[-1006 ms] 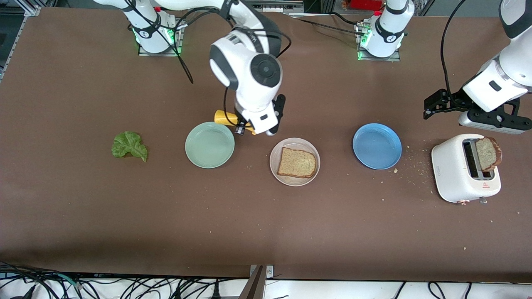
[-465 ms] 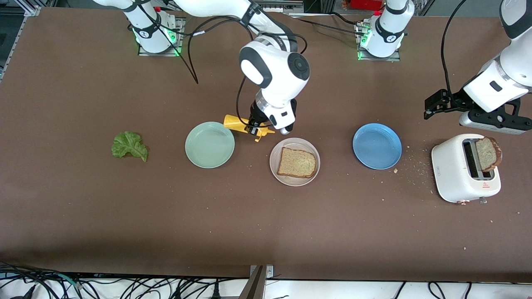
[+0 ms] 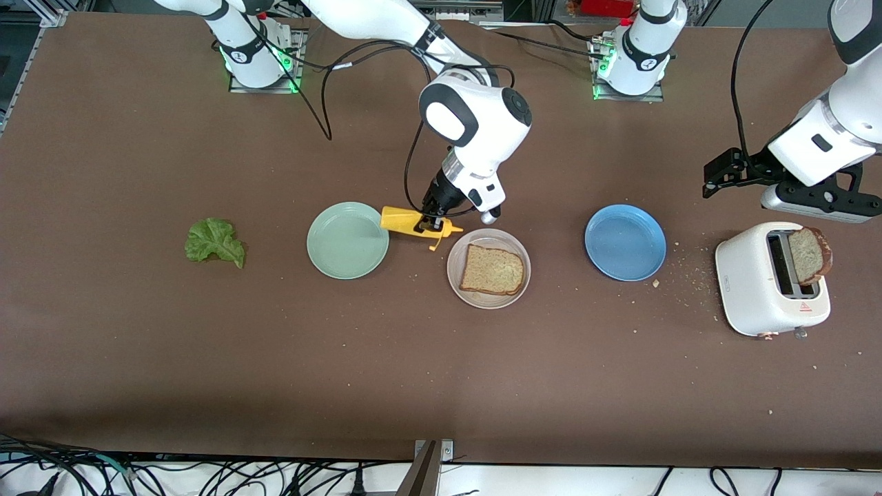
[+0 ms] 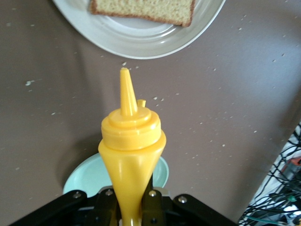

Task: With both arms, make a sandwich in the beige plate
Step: 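Lift the yellow bottle with the right gripper and hold it over the bread, then carry the yellow bottle back beside the pale green plate with the right gripper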

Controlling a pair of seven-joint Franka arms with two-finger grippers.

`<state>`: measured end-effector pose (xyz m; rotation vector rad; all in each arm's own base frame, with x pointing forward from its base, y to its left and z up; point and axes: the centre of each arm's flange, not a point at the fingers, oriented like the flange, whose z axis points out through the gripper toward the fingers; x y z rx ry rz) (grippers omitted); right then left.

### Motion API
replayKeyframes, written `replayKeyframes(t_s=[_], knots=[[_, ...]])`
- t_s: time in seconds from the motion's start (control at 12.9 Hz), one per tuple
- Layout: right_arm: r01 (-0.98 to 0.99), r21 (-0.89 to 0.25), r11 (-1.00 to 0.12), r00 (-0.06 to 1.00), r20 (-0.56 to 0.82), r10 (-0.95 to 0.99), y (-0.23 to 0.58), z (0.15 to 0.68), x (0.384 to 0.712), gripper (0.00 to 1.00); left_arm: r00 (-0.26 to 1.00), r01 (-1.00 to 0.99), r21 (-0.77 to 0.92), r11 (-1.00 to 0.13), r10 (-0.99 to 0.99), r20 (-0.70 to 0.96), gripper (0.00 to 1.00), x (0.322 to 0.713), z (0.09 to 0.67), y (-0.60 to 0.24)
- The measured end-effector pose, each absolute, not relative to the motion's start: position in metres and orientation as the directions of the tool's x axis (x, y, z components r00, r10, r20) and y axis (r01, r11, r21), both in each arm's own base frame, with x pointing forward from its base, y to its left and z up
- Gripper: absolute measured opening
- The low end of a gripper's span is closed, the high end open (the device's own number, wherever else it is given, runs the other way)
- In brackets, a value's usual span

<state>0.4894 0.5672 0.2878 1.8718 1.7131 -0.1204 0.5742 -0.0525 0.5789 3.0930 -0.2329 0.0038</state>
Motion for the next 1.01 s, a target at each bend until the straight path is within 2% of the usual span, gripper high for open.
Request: replayKeyframes(t_s=[0.23, 0.54, 1.01], knots=[[0.908, 0.414, 0.068, 0.134, -0.439, 0.888, 0.572, 0.271, 0.497, 0.12, 0.988, -0.153, 0.04, -0.987, -0.153, 0.005, 1.0, 0.574, 0.579, -0.054], [0.899, 0.428, 0.087, 0.123, -0.44, 0.89, 0.575, 0.267, 0.498, 0.11, 0.988, -0.154, 0.04, -0.987, -0.154, 0.005, 1.0, 0.574, 0.579, -0.055], [0.893, 0.436, 0.114, 0.1, -0.437, 0.894, 0.595, 0.275, 0.476, 0.11, 0.988, -0.154, 0.04, -0.987, -0.154, 0.005, 1.0, 0.574, 0.579, -0.055]])
